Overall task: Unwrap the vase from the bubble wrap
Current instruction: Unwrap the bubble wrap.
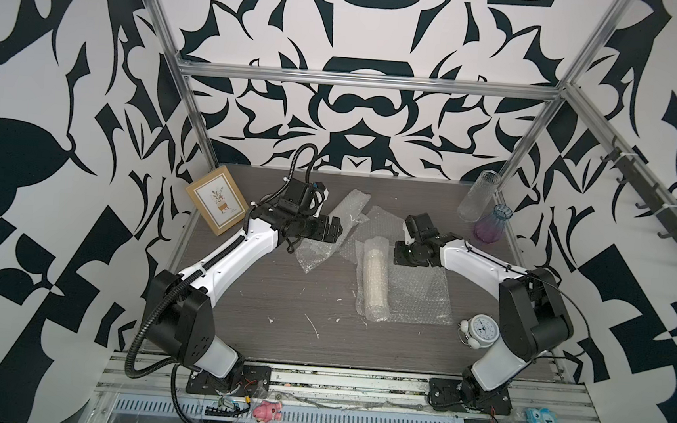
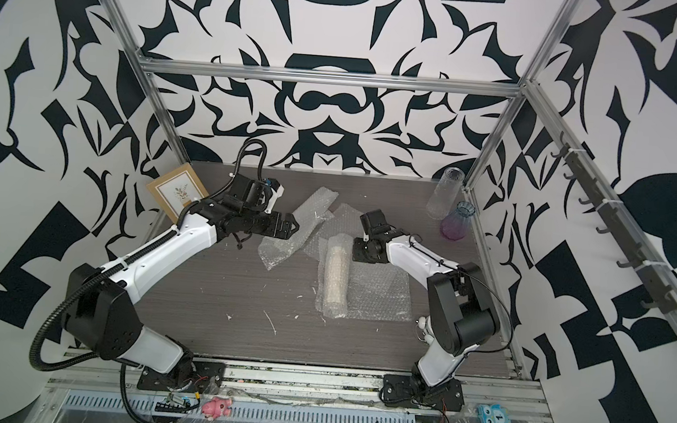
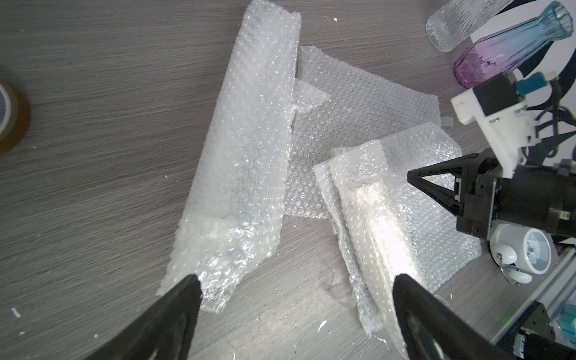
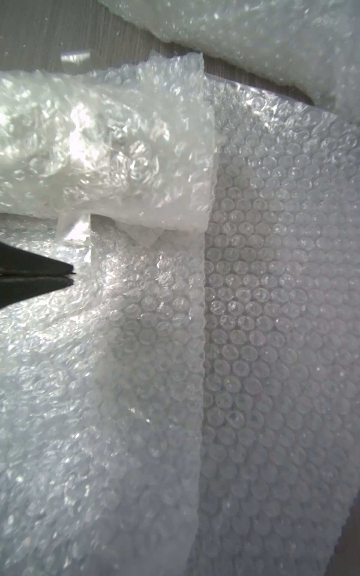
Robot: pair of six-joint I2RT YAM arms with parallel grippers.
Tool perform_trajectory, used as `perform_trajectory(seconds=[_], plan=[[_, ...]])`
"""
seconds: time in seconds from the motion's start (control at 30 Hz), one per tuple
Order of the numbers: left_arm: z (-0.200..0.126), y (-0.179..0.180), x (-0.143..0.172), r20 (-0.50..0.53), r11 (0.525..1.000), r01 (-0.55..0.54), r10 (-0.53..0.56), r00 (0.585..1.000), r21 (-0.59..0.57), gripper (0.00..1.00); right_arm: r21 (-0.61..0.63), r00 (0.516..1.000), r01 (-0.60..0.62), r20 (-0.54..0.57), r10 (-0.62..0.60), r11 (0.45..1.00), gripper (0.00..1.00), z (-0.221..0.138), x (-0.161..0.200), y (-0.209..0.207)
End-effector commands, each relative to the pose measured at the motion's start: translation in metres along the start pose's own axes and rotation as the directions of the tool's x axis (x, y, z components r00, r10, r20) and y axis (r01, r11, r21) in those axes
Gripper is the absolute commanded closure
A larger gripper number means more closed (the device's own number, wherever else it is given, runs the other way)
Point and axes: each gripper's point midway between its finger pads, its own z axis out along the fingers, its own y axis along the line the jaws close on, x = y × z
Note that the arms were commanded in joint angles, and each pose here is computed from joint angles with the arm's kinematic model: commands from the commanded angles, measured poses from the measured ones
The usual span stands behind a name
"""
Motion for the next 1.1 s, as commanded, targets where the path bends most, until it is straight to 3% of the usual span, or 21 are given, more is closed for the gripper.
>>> perform_trajectory(seconds=[0.0,0.8,1.07], plan=[[-0.005,0.003,0.003,-0.025,0.999,0.030,-0.031,0.999,-0.018,0.00,0.029,0.999,0.006,0.044,-0.008,1.000,1.00,-0.007,-0.006,-0.008],[-0.014,0.006,0.014,-0.044,0.990,0.137,-0.139,0.989,-0.045,0.01,0.108,0.999,0.000,0.043,-0.004,0.994,1.00,0.008,0.002,-0.039],[-0.006,0.006,0.013,-0.058,0.985,0.167,-0.169,0.984,-0.042,0.01,0.098,0.999,-0.007,0.041,0.003,0.995,0.96,0.010,0.003,-0.038]])
